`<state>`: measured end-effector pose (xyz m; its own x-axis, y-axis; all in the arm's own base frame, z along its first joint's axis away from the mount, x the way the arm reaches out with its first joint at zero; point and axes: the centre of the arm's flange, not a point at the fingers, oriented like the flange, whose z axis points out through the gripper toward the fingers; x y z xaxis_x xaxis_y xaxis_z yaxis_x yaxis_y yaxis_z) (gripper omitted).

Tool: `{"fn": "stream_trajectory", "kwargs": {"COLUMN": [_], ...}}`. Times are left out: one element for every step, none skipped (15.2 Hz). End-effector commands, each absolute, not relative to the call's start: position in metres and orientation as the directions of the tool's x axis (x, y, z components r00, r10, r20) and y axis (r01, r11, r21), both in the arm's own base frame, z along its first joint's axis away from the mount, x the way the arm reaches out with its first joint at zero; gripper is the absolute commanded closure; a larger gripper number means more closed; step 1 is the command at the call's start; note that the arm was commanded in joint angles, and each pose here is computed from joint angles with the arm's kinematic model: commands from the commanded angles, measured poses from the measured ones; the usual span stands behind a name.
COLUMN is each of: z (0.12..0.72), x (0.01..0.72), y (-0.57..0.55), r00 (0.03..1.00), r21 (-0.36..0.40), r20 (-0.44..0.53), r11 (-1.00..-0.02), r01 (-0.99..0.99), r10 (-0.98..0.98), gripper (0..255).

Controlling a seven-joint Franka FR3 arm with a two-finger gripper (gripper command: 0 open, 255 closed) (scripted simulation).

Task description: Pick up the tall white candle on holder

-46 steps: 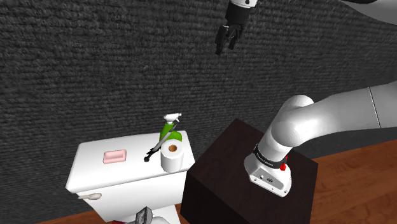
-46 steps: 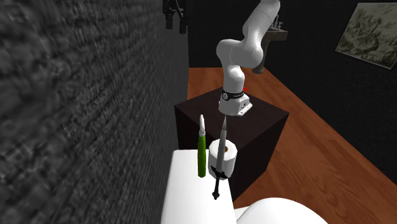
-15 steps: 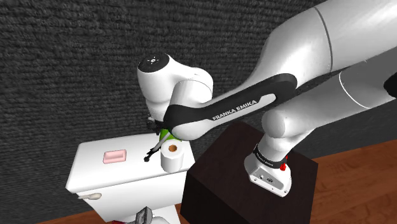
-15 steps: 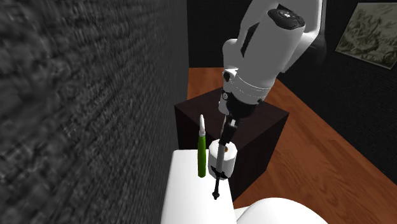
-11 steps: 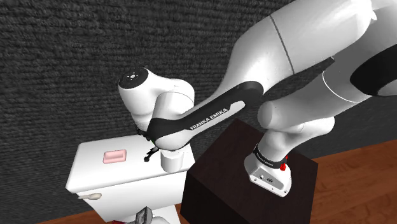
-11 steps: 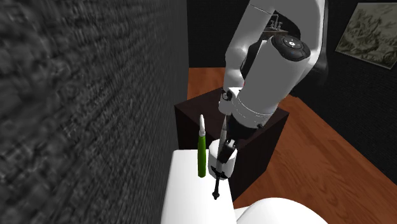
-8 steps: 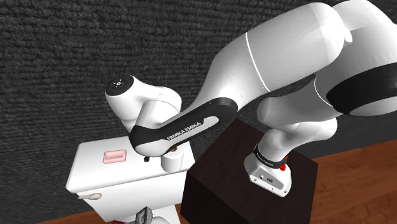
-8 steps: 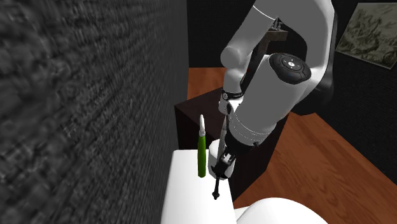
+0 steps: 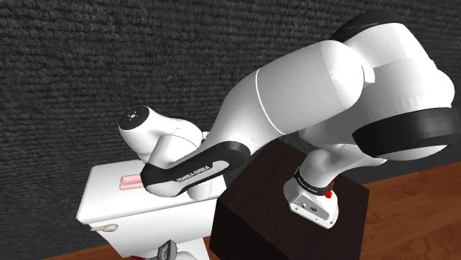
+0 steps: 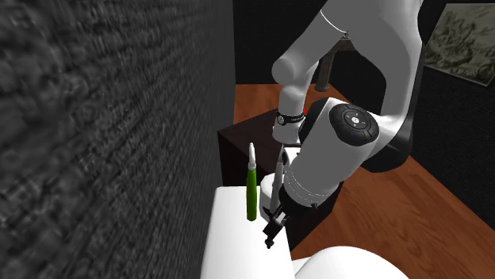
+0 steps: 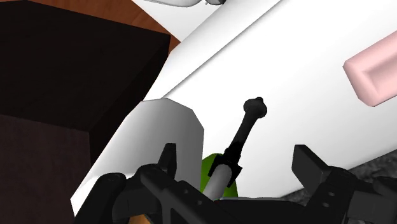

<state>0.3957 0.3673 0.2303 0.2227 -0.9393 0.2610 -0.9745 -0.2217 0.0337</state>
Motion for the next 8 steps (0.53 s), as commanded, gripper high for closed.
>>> {"fn": "stream_trajectory", "kwargs": {"z": [0.2219,0.2219,0.2215,0.2215,0.2215,0.2215,0.2215,0.2215], "x": [0.3946,0.3946,0.3946,0.3945,0.3944,0.3945,0.3945,0.3944], "y": [0.3656,0.3655,0.3662,0.3664,0.3665,0.3664,0.3664,0.3664], "r00": [0.222,0.222,0.222,0.222,0.222,0.222,0.222,0.222], "r21": [0.035,0.035,0.035,0.035,0.035,0.035,0.035,0.035], "r20": [0.262,0.262,0.262,0.262,0.262,0.262,0.262,0.262], "r11": [-0.221,-0.221,-0.221,-0.221,-0.221,-0.221,-0.221,-0.221], "r01": [-0.975,-0.975,-0.975,-0.975,-0.975,-0.975,-0.975,-0.975], "r10": [-0.939,-0.939,-0.939,-0.939,-0.939,-0.939,-0.939,-0.939], "gripper": [0,0,255,255,255,255,255,255]}}
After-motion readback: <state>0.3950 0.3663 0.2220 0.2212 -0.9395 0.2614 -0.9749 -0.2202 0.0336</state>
